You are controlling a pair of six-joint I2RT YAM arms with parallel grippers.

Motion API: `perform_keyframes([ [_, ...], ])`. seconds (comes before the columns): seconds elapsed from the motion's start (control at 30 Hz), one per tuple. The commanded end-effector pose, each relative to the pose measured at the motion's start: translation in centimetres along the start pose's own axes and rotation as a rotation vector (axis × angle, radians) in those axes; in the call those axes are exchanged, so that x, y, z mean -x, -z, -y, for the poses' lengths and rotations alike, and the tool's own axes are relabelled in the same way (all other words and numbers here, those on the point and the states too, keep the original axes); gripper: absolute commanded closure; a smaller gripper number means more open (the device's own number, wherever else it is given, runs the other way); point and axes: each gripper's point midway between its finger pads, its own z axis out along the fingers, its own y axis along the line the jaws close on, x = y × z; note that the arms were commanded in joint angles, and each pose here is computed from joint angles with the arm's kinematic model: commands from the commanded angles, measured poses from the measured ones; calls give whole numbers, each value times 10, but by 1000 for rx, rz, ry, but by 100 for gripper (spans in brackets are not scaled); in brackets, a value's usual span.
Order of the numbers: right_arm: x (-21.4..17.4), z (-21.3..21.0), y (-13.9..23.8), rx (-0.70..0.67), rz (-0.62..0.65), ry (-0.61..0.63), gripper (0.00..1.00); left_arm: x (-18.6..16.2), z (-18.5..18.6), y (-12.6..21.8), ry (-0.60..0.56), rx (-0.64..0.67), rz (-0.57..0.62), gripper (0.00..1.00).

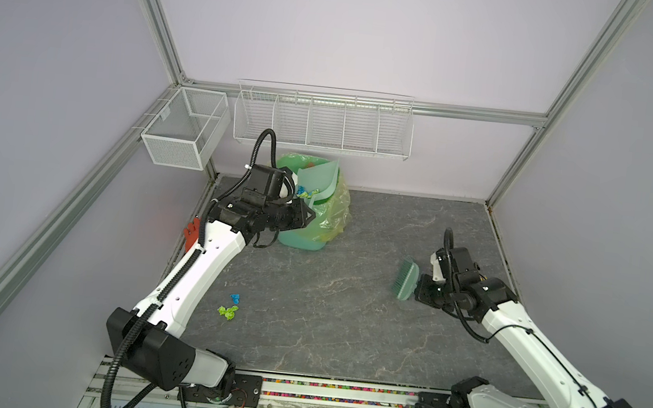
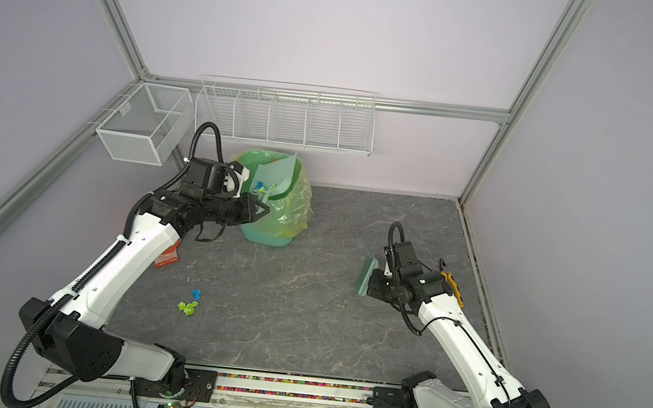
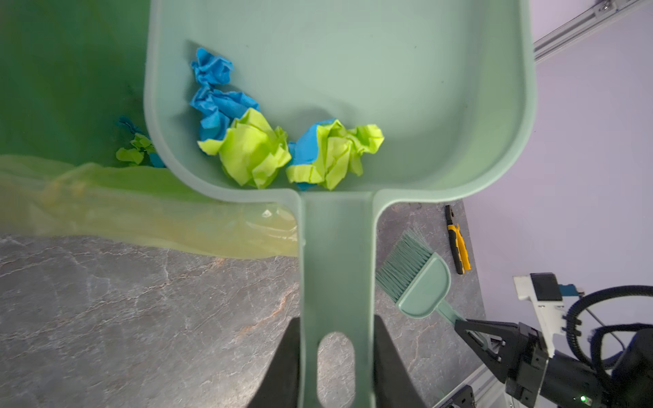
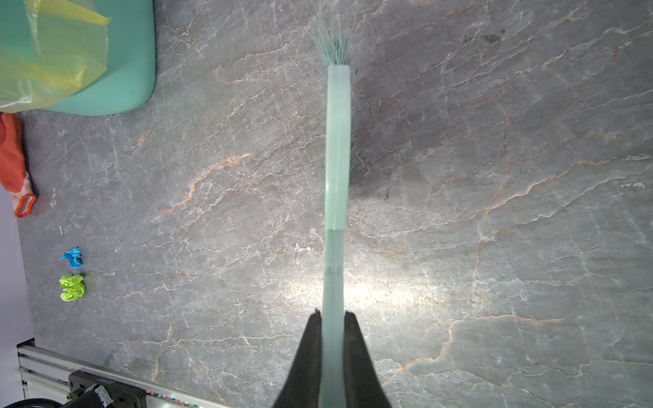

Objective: Sweep away the paper scraps from the table
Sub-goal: 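Carry the dustpan over the green bin with the left gripper, then tip the dustpan into the green bin with the left gripper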

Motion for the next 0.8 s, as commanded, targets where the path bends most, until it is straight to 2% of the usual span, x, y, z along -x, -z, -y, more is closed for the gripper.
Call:
perform_keyframes([
  [0.0,-2,2,1,2,13,8,93,10,9,-1,60,-109,12,100],
  [0.3,-1,0,-4,10,9,9,93,24,10,3,226,-339,32,100],
  [0.47,2,-3,-4,24,16,-1,93,27,5,5,254,-355,39,100],
  [0.57,4,-5,-5,28,15,-3,93,32,6,9,297,-407,46,100],
  [0.7,6,-7,-5,25,7,-2,93,47,7,16,432,-552,77,100],
  [0.77,7,-9,-5,30,6,0,93,51,7,17,460,-599,88,100],
])
